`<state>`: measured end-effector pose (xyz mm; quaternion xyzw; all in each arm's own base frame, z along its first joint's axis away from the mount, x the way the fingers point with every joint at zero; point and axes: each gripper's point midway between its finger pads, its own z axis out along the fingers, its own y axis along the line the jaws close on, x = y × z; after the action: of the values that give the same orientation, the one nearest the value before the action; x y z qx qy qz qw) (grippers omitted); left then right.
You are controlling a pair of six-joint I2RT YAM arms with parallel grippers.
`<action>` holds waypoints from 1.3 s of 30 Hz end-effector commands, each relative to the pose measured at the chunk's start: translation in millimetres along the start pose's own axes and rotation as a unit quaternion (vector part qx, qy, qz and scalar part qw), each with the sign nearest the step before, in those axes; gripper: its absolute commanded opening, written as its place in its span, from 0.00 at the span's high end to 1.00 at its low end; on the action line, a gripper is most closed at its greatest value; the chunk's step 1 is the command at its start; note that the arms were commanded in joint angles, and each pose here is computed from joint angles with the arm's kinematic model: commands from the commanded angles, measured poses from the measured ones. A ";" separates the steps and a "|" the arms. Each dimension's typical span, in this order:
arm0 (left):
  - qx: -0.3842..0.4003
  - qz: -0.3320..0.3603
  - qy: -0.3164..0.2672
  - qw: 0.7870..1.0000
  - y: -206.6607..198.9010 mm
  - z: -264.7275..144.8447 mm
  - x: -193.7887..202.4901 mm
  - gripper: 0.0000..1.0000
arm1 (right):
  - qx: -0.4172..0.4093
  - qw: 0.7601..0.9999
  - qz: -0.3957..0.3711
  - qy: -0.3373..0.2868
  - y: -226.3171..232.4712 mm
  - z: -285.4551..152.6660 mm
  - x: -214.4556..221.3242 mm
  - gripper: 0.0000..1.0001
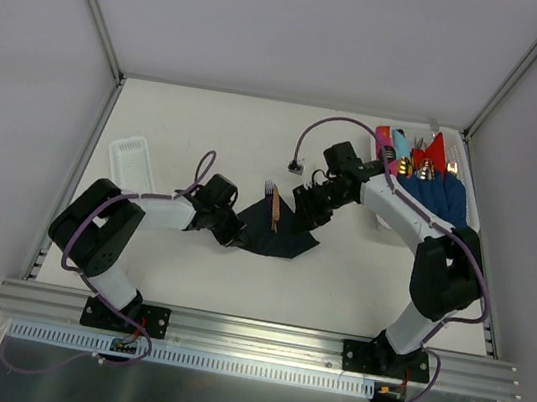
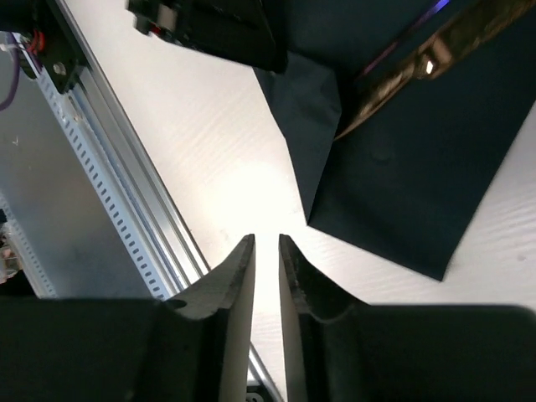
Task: Place the utensils on the paper napkin and roll it up
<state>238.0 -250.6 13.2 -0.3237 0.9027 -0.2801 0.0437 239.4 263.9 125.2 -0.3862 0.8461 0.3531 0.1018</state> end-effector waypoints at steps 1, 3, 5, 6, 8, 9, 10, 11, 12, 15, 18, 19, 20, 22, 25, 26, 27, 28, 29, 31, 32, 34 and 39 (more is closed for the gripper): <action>-0.066 -0.059 -0.038 0.995 33.7 13.2 -0.4 1.00 | 0.008 0.999 0.041 -0.006 -2.0 3.5 9.5 0.82; -0.075 -0.072 -0.032 0.994 39.9 18.9 3.2 1.00 | 0.007 0.997 0.071 -0.016 -4.7 13.3 12.5 0.87; -0.072 -0.074 -0.028 0.994 40.2 22.7 5.4 1.00 | 0.004 0.997 0.077 -0.031 -6.5 20.3 8.3 0.89; -0.076 -0.074 -0.027 0.994 43.5 24.5 5.9 1.00 | 0.004 0.995 0.092 -0.037 -7.2 23.5 6.8 0.91; -0.080 -0.071 -0.028 0.994 46.5 26.3 7.5 1.00 | 0.002 0.994 0.099 -0.048 -8.3 32.9 6.8 0.93; -0.081 -0.071 -0.028 0.994 48.1 27.2 8.1 1.00 | 0.003 0.992 0.115 -0.050 -8.5 36.5 7.2 0.95; -0.081 -0.071 -0.028 0.994 48.6 27.6 8.1 1.00 | 0.011 0.991 0.124 -0.044 -12.8 43.0 12.8 0.96; -0.082 -0.071 -0.028 0.994 49.4 28.3 8.1 1.00 | 0.013 0.991 0.126 -0.048 -15.2 46.2 11.6 0.96; -0.082 -0.072 -0.027 0.994 51.0 29.4 8.4 1.00 | 0.013 0.990 0.134 -0.044 -17.1 50.0 14.3 0.97; -0.084 -0.073 -0.024 0.993 53.1 30.5 9.6 1.00 | 0.014 0.988 0.152 -0.028 -24.7 60.6 22.8 0.95; -0.090 -0.079 -0.024 0.993 58.9 30.1 10.6 1.00 | 0.022 0.988 0.154 -0.019 -31.6 67.5 29.2 0.94; -0.089 -0.079 -0.024 0.993 58.9 30.0 10.6 1.00 | 0.031 0.987 0.156 -0.015 -35.9 69.1 31.5 0.94; -0.091 -0.080 -0.024 0.992 59.9 29.9 10.8 1.00 | 0.036 0.987 0.156 -0.011 -38.7 70.6 34.1 0.94; -0.091 -0.083 -0.025 0.992 61.4 29.6 11.0 1.00 | 0.059 0.985 0.161 -0.003 -50.3 74.5 40.0 0.94; -0.093 -0.084 -0.024 0.992 63.6 28.9 12.3 1.00 | 0.085 0.983 0.164 0.009 -62.9 78.2 46.1 0.94; -0.094 -0.085 -0.024 0.992 64.5 28.4 12.4 1.00 | 0.092 0.981 0.167 0.016 -65.3 78.6 49.0 0.93; -0.094 -0.086 -0.027 0.991 65.9 27.5 11.6 1.00 | 0.098 0.980 0.170 0.018 -68.2 78.5 50.1 0.93; -0.094 -0.086 -0.028 0.991 66.6 27.1 11.5 1.00 | 0.106 0.979 0.171 0.021 -72.3 79.2 51.5 0.93; -0.094 -0.087 -0.029 0.991 67.2 26.6 11.5 1.00 | 0.109 0.979 0.172 0.023 -73.2 79.0 52.4 0.93; -0.096 -0.089 -0.030 0.991 70.5 25.3 11.9 1.00 | 0.111 0.979 0.172 0.027 -73.7 78.2 53.1 0.93; -0.097 -0.092 -0.032 0.991 72.1 24.8 11.9 1.00 | 0.110 0.978 0.174 0.031 -73.4 78.3 53.2 0.93; -0.100 -0.096 -0.037 0.990 78.0 22.9 11.4 1.00 | 0.107 0.978 0.175 0.033 -73.5 78.5 51.7 0.93; -0.101 -0.107 -0.047 0.988 90.0 15.7 10.4 1.00 | 0.093 0.980 0.173 0.040 -70.3 83.6 42.7 0.92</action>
<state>232.9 -265.2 6.9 -0.4003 0.8566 -0.3232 0.0405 245.4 267.0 15.5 -0.2304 0.9263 0.2952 0.0423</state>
